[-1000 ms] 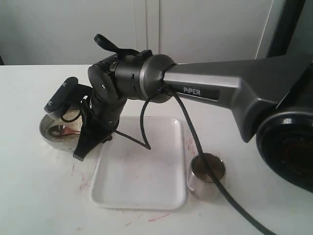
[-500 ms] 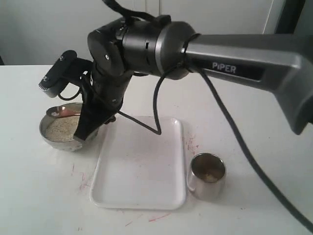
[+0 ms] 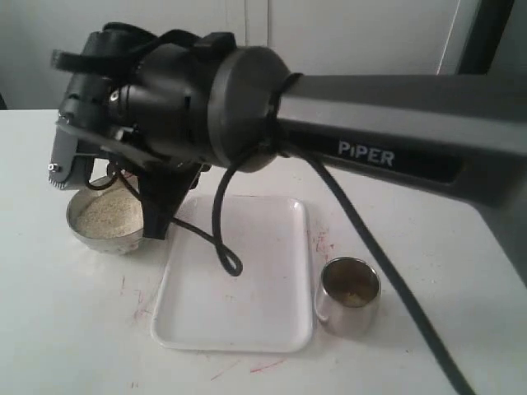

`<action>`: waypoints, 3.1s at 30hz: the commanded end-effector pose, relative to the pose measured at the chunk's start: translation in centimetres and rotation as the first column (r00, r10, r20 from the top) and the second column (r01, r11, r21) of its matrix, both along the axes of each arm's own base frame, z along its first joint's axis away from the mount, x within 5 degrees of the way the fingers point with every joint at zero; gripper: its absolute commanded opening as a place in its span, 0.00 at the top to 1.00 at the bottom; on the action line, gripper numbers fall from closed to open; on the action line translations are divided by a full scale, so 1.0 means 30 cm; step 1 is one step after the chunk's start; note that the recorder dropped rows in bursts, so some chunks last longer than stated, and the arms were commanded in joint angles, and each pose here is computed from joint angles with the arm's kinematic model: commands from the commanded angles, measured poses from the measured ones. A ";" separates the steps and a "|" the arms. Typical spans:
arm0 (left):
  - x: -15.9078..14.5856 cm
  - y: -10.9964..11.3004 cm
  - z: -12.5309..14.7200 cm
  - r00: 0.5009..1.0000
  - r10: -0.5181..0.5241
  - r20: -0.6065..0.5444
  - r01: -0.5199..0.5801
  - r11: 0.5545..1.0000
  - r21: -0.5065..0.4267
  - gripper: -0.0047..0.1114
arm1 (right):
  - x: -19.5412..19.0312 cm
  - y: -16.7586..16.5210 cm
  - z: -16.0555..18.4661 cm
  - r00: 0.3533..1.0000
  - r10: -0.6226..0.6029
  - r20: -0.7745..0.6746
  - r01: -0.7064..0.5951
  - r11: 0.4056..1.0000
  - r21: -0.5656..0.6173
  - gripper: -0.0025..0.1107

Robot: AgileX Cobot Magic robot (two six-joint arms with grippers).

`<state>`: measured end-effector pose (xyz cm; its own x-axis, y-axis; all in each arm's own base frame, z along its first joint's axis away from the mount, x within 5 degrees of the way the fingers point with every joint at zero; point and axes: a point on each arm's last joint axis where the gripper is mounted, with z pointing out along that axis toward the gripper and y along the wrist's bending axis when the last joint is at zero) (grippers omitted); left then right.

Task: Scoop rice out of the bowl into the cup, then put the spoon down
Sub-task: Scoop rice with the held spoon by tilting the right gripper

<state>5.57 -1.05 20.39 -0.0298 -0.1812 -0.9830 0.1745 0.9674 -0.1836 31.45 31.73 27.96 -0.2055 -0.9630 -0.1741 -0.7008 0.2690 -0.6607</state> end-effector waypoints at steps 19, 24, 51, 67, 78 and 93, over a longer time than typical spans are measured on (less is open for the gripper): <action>-0.001 -0.001 0.008 1.000 -0.007 0.007 0.007 1.000 -0.011 0.84 | 0.039 0.104 -0.219 0.974 0.023 0.223 0.034 0.968 -0.248 0.98; -0.001 -0.001 0.008 1.000 -0.007 0.007 0.007 1.000 -0.011 0.84 | 0.051 0.115 -0.247 0.968 0.038 0.250 0.027 0.967 -0.254 0.98; -0.001 -0.001 0.008 1.000 -0.007 0.007 0.007 1.000 -0.011 0.84 | 0.051 0.134 -0.355 0.987 0.023 0.158 0.016 0.971 -0.241 0.98; -0.001 -0.001 0.008 1.000 -0.007 0.007 0.007 1.000 -0.011 0.84 | 0.067 0.157 -0.251 0.987 -0.093 -0.131 0.104 0.992 0.077 0.98; -0.001 -0.001 0.008 1.000 -0.007 0.007 0.007 1.000 -0.011 0.84 | 0.127 0.069 -0.128 0.951 -0.098 -0.294 0.198 0.921 0.335 0.98; -0.001 -0.001 0.008 1.000 -0.007 0.007 0.007 1.000 -0.011 0.84 | 0.138 0.082 -0.125 0.968 -0.043 -0.248 0.146 0.899 0.413 0.98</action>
